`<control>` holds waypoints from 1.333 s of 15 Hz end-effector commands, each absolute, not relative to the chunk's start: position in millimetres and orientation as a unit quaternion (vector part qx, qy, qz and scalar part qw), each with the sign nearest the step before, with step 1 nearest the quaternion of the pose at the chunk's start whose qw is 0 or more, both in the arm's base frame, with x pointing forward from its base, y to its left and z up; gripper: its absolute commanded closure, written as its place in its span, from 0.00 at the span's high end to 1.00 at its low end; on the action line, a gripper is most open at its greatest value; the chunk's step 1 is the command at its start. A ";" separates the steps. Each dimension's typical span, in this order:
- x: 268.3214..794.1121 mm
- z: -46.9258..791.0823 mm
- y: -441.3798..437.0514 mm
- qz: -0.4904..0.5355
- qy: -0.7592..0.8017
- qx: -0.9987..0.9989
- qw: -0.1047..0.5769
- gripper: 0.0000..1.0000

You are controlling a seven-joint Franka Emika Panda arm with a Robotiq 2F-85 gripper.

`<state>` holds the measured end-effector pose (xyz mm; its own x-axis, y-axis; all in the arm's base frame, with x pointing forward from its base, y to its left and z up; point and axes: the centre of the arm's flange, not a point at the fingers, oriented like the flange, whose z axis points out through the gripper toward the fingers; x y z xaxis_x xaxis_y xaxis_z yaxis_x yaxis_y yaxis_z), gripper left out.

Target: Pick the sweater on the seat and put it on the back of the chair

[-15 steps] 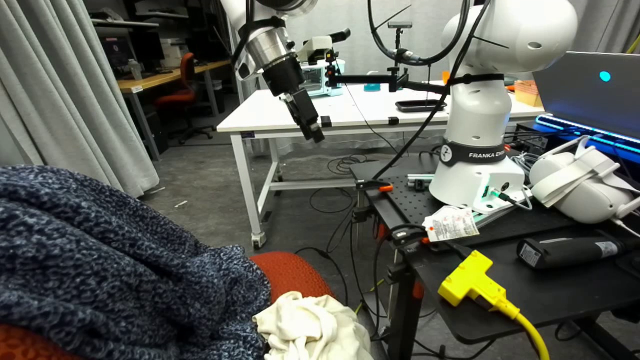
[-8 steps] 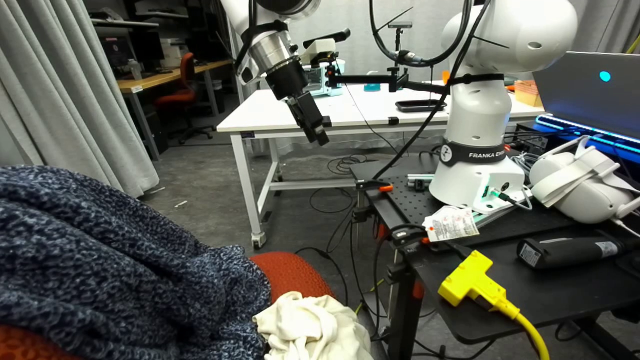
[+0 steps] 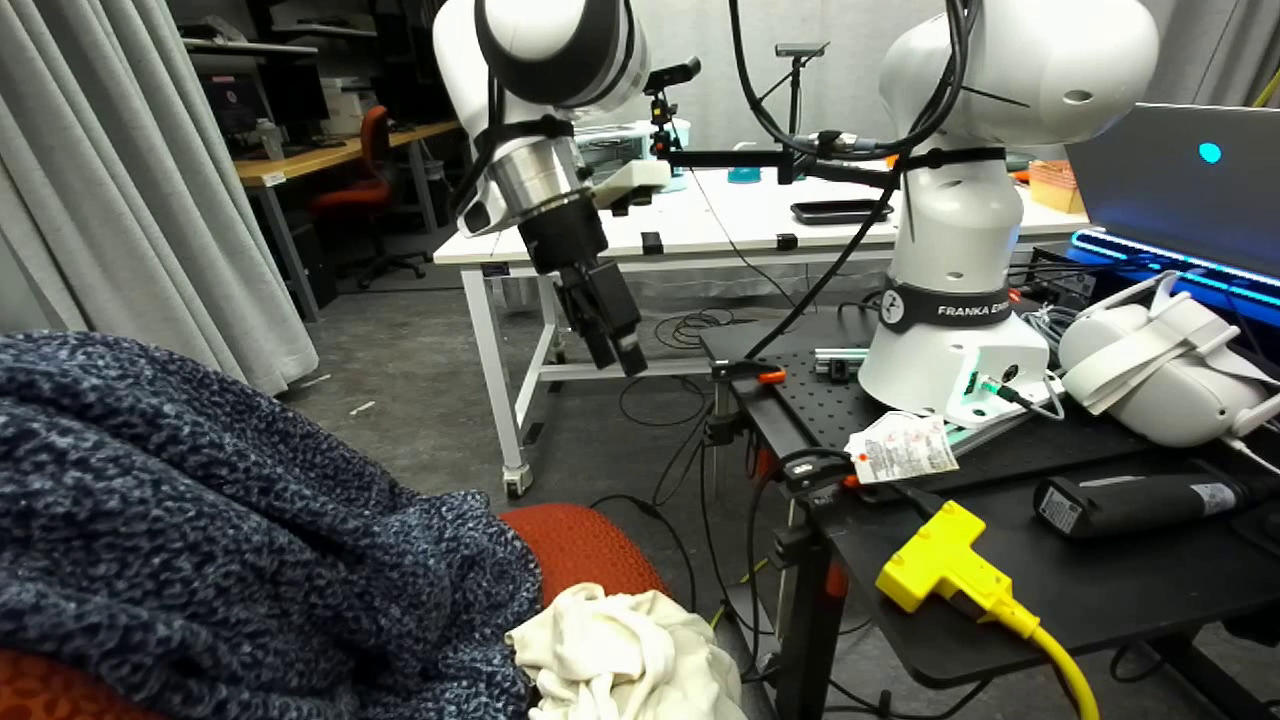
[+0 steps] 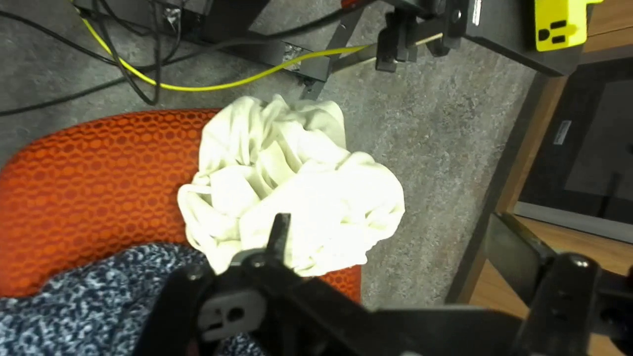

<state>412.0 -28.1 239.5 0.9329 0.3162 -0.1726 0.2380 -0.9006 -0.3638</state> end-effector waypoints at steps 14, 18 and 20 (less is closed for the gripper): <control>421.9 153.4 22.6 0.075 -0.222 -0.965 0.114 1.00; 430.0 120.1 34.1 0.041 -0.262 -0.963 0.044 1.00; 430.4 101.3 42.6 0.033 -0.271 -0.962 0.029 1.00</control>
<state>427.2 28.5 133.6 0.8600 0.5078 -0.0500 0.4978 -0.8565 -0.1365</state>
